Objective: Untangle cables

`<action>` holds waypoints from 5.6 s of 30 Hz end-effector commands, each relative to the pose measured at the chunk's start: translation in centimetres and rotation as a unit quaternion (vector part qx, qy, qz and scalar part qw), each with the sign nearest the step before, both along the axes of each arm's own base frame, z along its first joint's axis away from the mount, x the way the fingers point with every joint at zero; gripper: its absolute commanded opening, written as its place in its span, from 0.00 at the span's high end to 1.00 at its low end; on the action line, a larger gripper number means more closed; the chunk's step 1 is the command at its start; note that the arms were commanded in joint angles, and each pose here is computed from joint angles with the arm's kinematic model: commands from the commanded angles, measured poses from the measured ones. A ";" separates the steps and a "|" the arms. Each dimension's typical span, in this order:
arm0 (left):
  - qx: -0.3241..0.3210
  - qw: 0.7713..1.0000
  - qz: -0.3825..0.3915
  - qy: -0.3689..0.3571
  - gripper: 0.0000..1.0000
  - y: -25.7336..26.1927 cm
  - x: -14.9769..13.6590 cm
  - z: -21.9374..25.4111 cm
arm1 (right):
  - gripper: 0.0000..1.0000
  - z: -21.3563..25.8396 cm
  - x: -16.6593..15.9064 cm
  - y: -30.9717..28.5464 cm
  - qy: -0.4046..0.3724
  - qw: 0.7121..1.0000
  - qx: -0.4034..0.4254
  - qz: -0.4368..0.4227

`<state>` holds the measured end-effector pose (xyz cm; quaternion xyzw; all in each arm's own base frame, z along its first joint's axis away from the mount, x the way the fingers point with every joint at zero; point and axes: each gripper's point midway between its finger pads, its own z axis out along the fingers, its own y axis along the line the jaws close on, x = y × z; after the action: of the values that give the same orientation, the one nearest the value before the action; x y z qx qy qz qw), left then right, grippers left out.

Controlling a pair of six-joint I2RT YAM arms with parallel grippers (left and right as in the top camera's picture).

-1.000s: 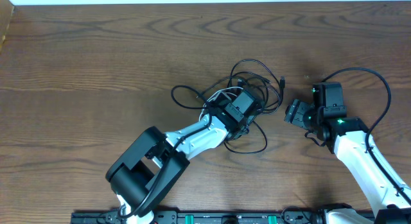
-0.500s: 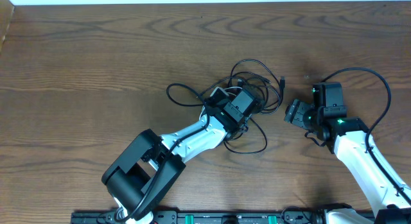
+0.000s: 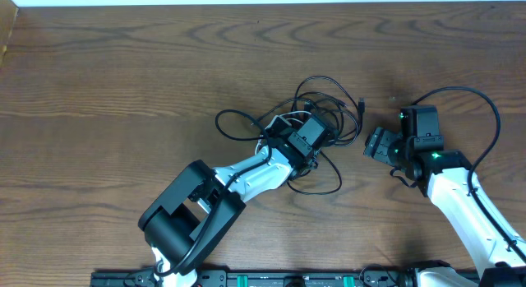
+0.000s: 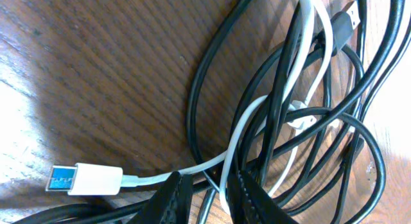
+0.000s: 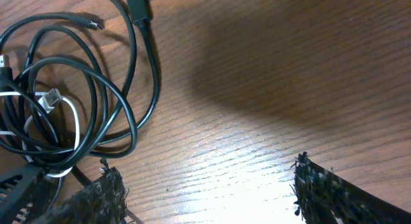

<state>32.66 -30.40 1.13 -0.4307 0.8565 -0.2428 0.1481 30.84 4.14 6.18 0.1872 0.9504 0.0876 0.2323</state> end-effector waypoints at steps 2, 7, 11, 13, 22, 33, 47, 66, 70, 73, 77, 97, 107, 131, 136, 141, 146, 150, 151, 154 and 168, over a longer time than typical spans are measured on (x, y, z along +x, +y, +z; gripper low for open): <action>0.007 1.000 0.003 0.019 0.72 0.4 -0.6 -1.6 | 0.18 0.1 0.1 -0.3 -0.003 1.000 -0.004 -0.010; 0.007 1.000 0.004 0.019 0.72 0.4 -0.6 -1.7 | 0.18 0.1 0.1 -0.3 -0.003 1.000 -0.004 -0.010; 0.008 1.000 0.004 0.019 0.86 0.4 -0.6 -1.7 | 0.18 0.1 0.1 -0.3 -0.003 1.000 -0.004 -0.010; 0.008 1.000 0.004 0.019 0.86 0.4 -0.6 -1.7 | 0.18 0.1 0.1 -0.3 -0.003 1.000 -0.004 -0.010; 0.018 1.000 0.011 0.012 0.90 0.7 -0.2 -2.4 | 0.18 0.1 0.1 -0.3 -0.003 1.000 -0.004 -0.010; 0.037 0.993 -0.098 -0.057 0.93 0.4 0.3 3.3 | 0.17 0.1 0.1 -0.3 -0.002 1.000 -0.003 -0.009; 0.049 0.986 -0.121 -0.106 0.93 2.4 -0.9 10.4 | 0.19 1.2 -0.4 6.9 0.013 0.985 0.166 0.047; 0.002 1.000 -0.001 0.022 0.56 2.4 -2.2 4.4 | 0.18 -3.8 0.3 5.9 0.039 0.997 0.059 0.028; -0.022 0.997 0.012 0.068 0.57 1.4 -2.9 2.1 | 0.18 -3.9 0.5 5.1 0.036 0.999 0.037 0.016; -0.025 0.997 0.013 0.071 0.58 1.1 -2.8 1.5 | 0.17 -3.9 0.5 5.1 0.036 0.999 0.037 0.016; -0.024 0.997 0.018 0.074 0.58 1.0 -2.6 0.7 | 0.17 -3.9 0.5 5.1 0.036 0.999 0.038 0.017; 0.017 0.998 -0.020 0.054 0.93 1.3 -2.0 -1.4 | 0.15 -3.9 0.5 5.1 0.036 0.999 0.038 0.017; 0.022 0.989 -0.130 -0.064 0.93 0.6 -1.0 6.8 | 0.14 -3.4 0.6 7.0 0.040 0.994 0.102 0.004; 0.004 0.965 -0.206 -0.161 0.93 1.1 -2.3 15.5 | 0.99 -9.9 -0.3 10.5 0.130 0.976 0.172 -0.030; 0.088 0.971 -0.133 -0.180 0.93 7.4 -1.5 17.7 | 0.99 -8.4 0.3 5.7 0.108 0.985 0.125 -0.052; 0.160 0.969 -0.027 -0.185 0.92 16.0 -1.0 20.1 | 0.99 -5.8 -0.3 -3.5 0.090 0.981 0.052 -0.163; 0.178 0.968 0.045 -0.171 0.92 21.7 -1.0 21.0 | 0.99 -3.0 -0.5 -7.7 0.053 0.972 0.068 -0.220; 0.126 0.981 0.003 -0.146 0.85 19.6 -1.4 20.0 | 0.99 -2.2 -0.1 -6.4 0.043 0.979 0.090 -0.180; 0.112 0.984 -0.010 -0.138 0.73 18.9 -1.5 19.7 | 0.99 -2.2 -0.1 -6.3 0.043 0.979 0.089 -0.178; 0.064 0.990 -0.056 -0.110 0.38 16.4 -2.0 18.5 | 0.98 -2.2 -0.1 -6.1 0.043 0.980 0.089 -0.175; -0.089 0.965 -0.234 -0.081 0.12 4.4 0.2 13.2 | 0.41 -2.5 -0.9 -6.1 0.058 0.985 0.072 -0.146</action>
<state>34.51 -22.16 15.86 -0.1407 0.9100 -0.3221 0.2200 30.08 -2.14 3.54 0.3570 0.9117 0.1120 0.1697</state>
